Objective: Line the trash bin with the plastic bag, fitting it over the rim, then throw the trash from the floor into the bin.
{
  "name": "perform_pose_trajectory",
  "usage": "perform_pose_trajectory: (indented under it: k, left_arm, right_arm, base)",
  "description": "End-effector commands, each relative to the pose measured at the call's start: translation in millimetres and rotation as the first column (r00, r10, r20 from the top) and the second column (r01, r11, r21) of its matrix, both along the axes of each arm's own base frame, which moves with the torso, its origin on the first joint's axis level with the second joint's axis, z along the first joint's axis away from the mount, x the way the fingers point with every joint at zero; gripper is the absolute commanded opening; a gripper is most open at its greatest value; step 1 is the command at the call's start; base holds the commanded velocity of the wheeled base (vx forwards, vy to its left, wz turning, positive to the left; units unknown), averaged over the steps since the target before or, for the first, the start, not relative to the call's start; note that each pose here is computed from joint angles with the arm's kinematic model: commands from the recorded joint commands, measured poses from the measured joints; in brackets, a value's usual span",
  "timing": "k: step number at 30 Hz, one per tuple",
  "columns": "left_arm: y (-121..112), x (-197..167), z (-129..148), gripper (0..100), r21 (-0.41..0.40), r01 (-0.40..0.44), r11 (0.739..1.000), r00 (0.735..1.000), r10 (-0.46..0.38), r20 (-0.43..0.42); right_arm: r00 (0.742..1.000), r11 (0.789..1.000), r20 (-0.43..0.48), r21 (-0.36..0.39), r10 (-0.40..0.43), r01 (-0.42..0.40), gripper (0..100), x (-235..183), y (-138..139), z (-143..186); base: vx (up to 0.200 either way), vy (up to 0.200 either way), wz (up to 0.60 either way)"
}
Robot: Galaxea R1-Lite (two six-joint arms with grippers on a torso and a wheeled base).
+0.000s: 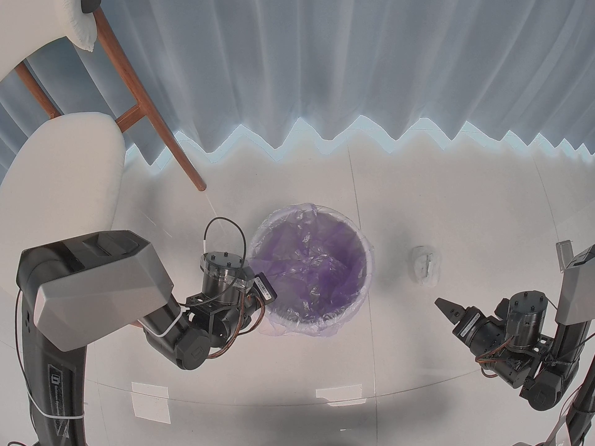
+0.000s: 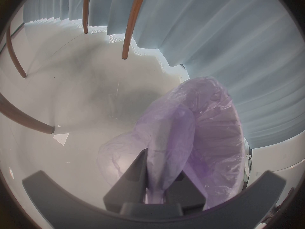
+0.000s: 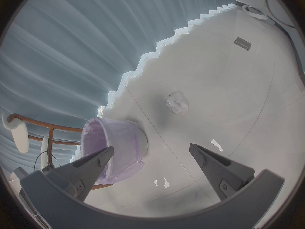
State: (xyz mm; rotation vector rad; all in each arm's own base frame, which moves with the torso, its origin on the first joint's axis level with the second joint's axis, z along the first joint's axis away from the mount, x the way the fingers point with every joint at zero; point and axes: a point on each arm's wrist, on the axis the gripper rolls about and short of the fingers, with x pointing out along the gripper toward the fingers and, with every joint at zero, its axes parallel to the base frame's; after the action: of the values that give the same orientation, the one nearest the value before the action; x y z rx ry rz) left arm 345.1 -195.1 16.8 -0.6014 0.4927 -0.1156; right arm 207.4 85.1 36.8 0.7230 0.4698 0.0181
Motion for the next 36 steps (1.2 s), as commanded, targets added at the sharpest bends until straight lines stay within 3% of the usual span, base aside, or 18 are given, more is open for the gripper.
perform_pose_trajectory:
  k: [1, 3, 4, 11, 17, 19, 20, 23, 27, 28, 29, 32, 36]
  left_arm:
    - [1.0, 0.6, -9.0, 0, 0.010, -0.003, 1.000, 1.000, 0.004, -0.025]
    - [1.4, -1.3, -10.0, 0, 0.014, -0.003, 1.000, 1.000, 0.004, -0.030]
    - [1.7, -1.5, -9.6, 100, 0.015, -0.006, 1.000, 1.000, 0.006, -0.029]
    - [-0.5, -4.5, 4.1, 100, -0.004, -0.030, 1.000, 0.999, 0.030, 0.033]
    - [9.1, -51.9, 79.2, 100, -0.071, 0.032, 0.997, 0.982, -0.018, 0.188]
    - [10.3, -56.7, 85.5, 100, -0.077, 0.039, 0.996, 0.980, -0.023, 0.200]
    - [23.4, -82.5, 112.1, 100, -0.097, 0.057, 0.994, 0.968, -0.032, 0.247]
    - [45.0, -105.0, 129.0, 100, -0.069, 0.052, 0.996, 0.953, -0.029, 0.301]
    - [63.7, -118.4, 137.6, 100, -0.035, 0.033, 0.999, 0.936, -0.019, 0.350]
    - [78.6, -134.6, 142.8, 100, 0.003, 0.026, 1.000, 0.916, -0.025, 0.400]
    - [82.9, -141.3, 141.9, 100, 0.013, 0.028, 1.000, 0.913, -0.030, 0.407]
    - [98.5, -165.4, 134.3, 100, 0.035, 0.027, 0.999, 0.916, -0.039, 0.399]
    - [112.9, -182.1, 130.1, 100, 0.044, 0.004, 0.999, 0.920, -0.021, 0.393]
  right_arm:
    - [1.000, 1.000, 0.017, 0.008, 0.001, -0.001, 100, 0.3, 0.3, 2.1]
    - [1.000, 1.000, 0.017, 0.009, -0.003, 0.003, 100, 0.7, 0.4, 1.9]
    - [1.000, 1.000, 0.015, 0.012, -0.005, 0.004, 100, 0.3, 0.2, 1.7]
    - [1.000, 1.000, 0.001, 0.006, -0.006, 0.006, 100, -2.9, -1.2, 0.3]
    - [1.000, 1.000, -0.025, 0.015, -0.009, 0.010, 100, -9.1, -2.4, -1.6]
    - [1.000, 1.000, -0.027, 0.017, -0.009, 0.009, 100, -9.5, -2.3, -1.7]
    - [0.999, 0.999, -0.032, 0.036, -0.018, 0.019, 100, -9.5, -2.3, -2.0]
    - [0.998, 0.997, -0.047, 0.060, -0.040, 0.043, 100, -8.4, -4.0, -4.0]
    - [0.998, 0.997, -0.048, 0.065, -0.046, 0.049, 100, -7.9, -5.2, -4.0]
    - [0.998, 0.997, -0.047, 0.064, -0.042, 0.045, 100, -6.8, -4.9, -4.3]
    - [0.998, 0.997, -0.044, 0.064, -0.041, 0.044, 100, -6.0, -4.9, -4.1]
    - [0.999, 0.998, -0.027, 0.061, -0.020, 0.022, 100, -0.9, -5.1, -2.6]
    - [1.000, 1.000, 0.003, 0.002, -0.006, 0.006, 100, 10.7, -14.9, -2.3]
  base:
    - [0.000, 0.000, 0.00]
    - [0.000, 0.000, 0.00]
    - [0.000, 0.000, 0.00]
    - [0.000, 0.000, 0.00]
    - [0.000, 0.000, 0.00]
    - [0.000, 0.000, 0.00]
    - [0.000, 0.000, 0.00]
    - [0.000, 0.000, 0.00]
    - [0.000, 0.000, 0.00]
    - [0.000, 0.000, 0.00]
    - [0.000, 0.000, 0.00]
    - [0.000, 0.000, 0.00]
    - [0.000, 0.000, 0.00]
